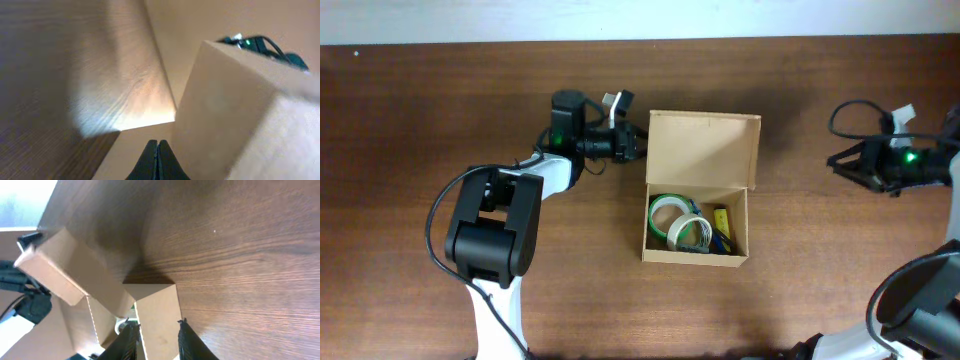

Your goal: Pack container

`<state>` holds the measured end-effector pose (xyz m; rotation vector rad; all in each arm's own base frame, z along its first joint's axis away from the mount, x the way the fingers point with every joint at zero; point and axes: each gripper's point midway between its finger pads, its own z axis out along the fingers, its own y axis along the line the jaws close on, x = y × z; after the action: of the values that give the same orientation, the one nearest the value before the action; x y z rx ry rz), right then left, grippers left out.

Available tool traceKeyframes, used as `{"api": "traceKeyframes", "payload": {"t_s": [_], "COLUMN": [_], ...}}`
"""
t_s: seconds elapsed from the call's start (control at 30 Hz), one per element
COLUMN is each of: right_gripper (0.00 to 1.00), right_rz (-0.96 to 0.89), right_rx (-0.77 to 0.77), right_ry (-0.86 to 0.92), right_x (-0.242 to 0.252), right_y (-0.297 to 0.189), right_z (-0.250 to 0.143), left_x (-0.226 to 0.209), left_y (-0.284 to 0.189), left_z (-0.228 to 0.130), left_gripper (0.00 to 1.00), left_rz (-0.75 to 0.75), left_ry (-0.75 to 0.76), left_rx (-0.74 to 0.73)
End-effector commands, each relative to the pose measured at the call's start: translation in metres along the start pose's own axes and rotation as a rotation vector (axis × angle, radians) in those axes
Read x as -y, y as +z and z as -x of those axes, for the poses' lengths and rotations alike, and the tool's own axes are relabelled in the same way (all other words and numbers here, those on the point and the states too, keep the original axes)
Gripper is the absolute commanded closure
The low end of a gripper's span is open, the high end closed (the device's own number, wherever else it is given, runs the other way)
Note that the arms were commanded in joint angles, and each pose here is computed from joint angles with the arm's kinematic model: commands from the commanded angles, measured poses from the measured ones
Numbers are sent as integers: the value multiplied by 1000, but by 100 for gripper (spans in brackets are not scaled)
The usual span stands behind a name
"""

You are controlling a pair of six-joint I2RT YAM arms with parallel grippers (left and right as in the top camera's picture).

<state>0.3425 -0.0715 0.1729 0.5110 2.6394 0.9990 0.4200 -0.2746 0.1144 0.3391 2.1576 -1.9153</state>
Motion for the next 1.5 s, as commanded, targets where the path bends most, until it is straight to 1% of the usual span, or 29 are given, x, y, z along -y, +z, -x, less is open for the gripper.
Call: {"api": "traceKeyframes", "payload": {"t_s": [0.0,0.13,0.37,0.57,0.7,0.8,0.9,1.0,1.07,1.13,1.23,1.33,1.43,1.47], "right_gripper": [73,73,73,72,72,72,72,72,76,78,78,78,79,83], "right_rz": [-52,-52,-52,-52,-52,-51,-49,-48,-47,-46,-45,-45,-46,-46], "right_rx": [23,24,22,22,21,17,10,-2,-9,-10,-10,-10,-8,-7], "right_ry": [-80,-80,-78,-78,-77,-74,-84,-94,-92,-91,-92,-94,-96,-96], "right_x": [-5,-6,-6,-6,-6,-6,-7,-7,-7,-8,-8,-8,-8,-8], "right_y": [-15,-16,-16,-16,-16,-16,-16,-16,-16,-16,-16,-16,-16,-16], "right_z": [5,5,5,5,5,4,2,-2,-3,-4,-4,-3,-3,-3], "left_x": [35,64,114,153,184,196,196,186,179,173,169,162,145,136], "left_y": [-5,-10,-21,-23,-9,6,20,23,20,14,2,-14,-31,-35], "left_z": [-2,-3,-15,-18,-35,-53,-73,-85,-87,-83,-71,-57,-43,-39], "left_gripper": [98,98,98,98,98,98,98,98,98,98,98,98,98,98], "left_rz": [-91,-140,-207,-213,-234,-255,-269,-270,-266,-259,-249,-239,-204,-184], "left_ry": [14,63,130,134,129,131,109,95,92,95,124,188,186,168], "left_rx": [-64,-102,-202,-214,-270,-322,-372,-384,-374,-354,-312,-255,-181,-151]}}
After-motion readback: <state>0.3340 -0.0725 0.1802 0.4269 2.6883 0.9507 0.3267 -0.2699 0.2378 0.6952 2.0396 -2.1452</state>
